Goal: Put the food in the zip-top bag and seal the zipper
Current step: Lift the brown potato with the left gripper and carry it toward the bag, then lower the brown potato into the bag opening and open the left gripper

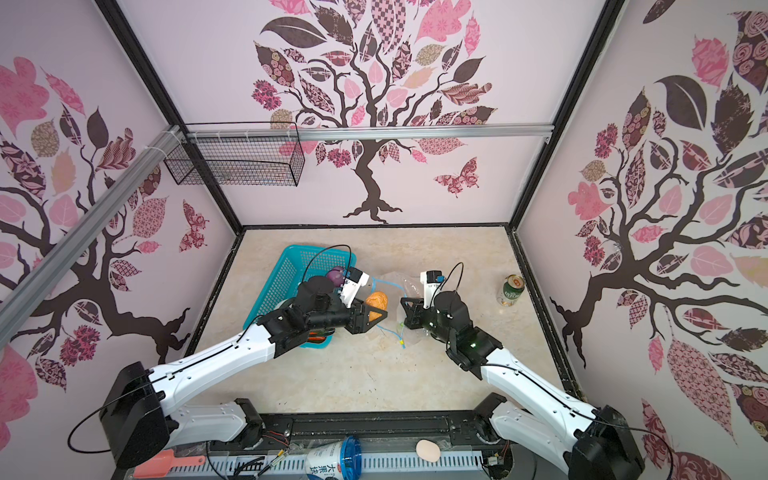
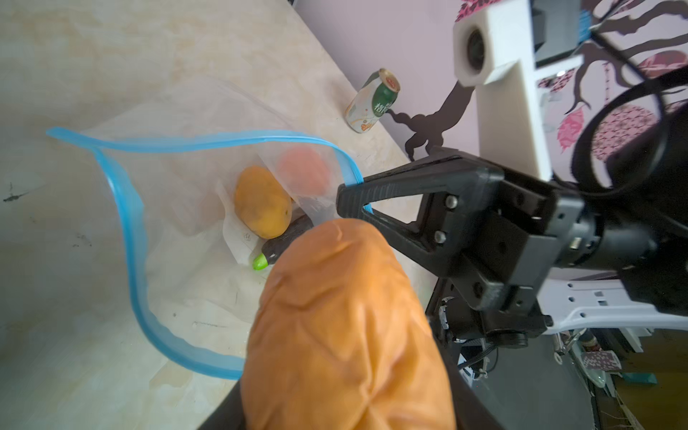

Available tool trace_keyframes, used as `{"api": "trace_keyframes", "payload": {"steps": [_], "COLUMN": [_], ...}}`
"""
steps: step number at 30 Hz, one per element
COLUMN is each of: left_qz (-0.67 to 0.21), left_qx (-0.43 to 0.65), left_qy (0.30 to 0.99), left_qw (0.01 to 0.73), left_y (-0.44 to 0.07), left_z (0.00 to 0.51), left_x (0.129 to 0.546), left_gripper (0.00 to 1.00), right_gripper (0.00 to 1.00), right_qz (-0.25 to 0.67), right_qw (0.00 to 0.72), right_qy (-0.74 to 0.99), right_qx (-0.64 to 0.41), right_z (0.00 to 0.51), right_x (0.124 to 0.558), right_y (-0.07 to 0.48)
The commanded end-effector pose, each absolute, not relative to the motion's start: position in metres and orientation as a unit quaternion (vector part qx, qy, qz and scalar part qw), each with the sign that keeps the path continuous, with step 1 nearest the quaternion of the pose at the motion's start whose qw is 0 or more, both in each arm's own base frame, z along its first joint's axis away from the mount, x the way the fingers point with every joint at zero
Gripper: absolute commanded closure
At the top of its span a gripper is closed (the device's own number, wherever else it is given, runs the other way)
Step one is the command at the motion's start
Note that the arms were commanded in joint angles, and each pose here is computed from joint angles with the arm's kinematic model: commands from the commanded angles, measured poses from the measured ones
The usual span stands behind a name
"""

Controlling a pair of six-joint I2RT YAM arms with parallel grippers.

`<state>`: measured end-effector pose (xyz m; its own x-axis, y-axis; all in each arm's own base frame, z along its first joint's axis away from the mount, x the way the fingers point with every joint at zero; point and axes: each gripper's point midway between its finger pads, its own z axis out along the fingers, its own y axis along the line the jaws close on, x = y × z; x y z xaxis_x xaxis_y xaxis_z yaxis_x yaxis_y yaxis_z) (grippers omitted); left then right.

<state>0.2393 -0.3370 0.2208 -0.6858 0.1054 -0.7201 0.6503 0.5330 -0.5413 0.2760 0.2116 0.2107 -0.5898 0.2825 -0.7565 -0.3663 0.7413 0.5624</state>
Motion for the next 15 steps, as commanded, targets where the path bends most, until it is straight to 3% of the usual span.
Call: {"api": "trace_keyframes", "payload": {"steps": [1, 15], "left_qz": [-0.388, -0.315], "left_qx": [0.198, 0.164], "left_qy": [0.834, 0.89], "left_qw": [0.338, 0.287], "left_y": [-0.338, -0.356], "left_z": [0.221, 0.176], "left_x": [0.262, 0.297], "left_gripper": [0.54, 0.52], "right_gripper": [1.0, 1.0], "right_qz": [0.389, 0.419], "right_qw": [0.466, 0.468], "right_qy": [0.794, 0.776], "right_qx": [-0.03, -0.05], "right_z": [0.232, 0.238], "right_x": [0.276, 0.268], "right_y": [0.218, 0.225]}}
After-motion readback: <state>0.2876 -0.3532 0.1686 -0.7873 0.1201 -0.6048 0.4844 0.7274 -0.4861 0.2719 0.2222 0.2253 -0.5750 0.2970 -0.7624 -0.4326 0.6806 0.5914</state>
